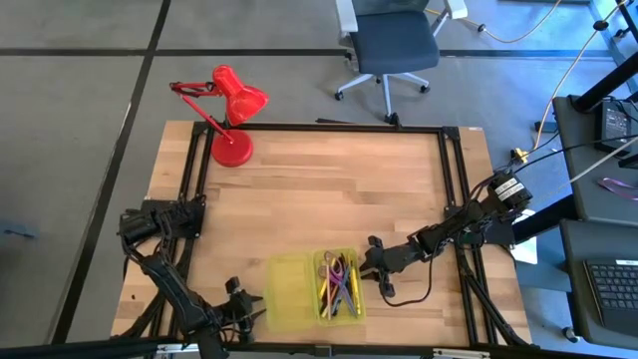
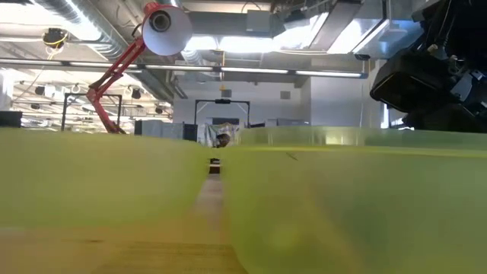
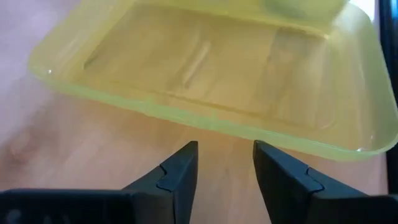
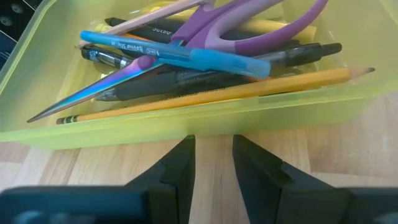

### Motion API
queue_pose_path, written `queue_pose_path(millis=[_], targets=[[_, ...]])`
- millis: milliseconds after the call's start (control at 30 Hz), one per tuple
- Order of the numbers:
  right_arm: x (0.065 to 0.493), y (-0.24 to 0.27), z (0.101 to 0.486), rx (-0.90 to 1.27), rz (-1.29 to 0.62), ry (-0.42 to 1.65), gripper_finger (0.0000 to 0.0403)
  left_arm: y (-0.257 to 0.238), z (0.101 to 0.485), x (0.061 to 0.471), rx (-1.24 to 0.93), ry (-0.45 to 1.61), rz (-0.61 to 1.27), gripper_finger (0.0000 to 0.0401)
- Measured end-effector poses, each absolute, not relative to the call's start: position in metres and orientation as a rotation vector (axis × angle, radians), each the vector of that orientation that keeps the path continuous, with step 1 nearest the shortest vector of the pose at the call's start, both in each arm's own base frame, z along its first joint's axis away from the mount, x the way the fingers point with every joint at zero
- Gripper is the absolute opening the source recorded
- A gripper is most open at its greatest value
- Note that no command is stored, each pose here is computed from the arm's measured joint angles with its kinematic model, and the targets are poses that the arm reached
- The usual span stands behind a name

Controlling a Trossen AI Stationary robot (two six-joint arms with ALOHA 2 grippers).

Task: Pick & place school supplies into a supply box
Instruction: Close the yellow supply box

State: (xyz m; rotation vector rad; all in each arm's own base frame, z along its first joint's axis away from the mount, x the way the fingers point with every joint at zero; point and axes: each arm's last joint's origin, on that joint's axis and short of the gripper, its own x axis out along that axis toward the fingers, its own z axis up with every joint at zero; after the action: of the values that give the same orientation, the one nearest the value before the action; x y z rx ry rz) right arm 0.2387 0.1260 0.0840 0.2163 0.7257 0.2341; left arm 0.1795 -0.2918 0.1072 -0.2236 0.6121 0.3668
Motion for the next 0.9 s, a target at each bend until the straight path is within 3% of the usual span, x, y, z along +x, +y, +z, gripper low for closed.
queue_pose_path(millis=[900], targets=[[0.2387, 0.1256, 0.0838, 0.216, 0.233, 0.727, 0.0114, -0.2887, 0.1121, 0.1818, -0.220, 0.580, 0.383, 0.0148]])
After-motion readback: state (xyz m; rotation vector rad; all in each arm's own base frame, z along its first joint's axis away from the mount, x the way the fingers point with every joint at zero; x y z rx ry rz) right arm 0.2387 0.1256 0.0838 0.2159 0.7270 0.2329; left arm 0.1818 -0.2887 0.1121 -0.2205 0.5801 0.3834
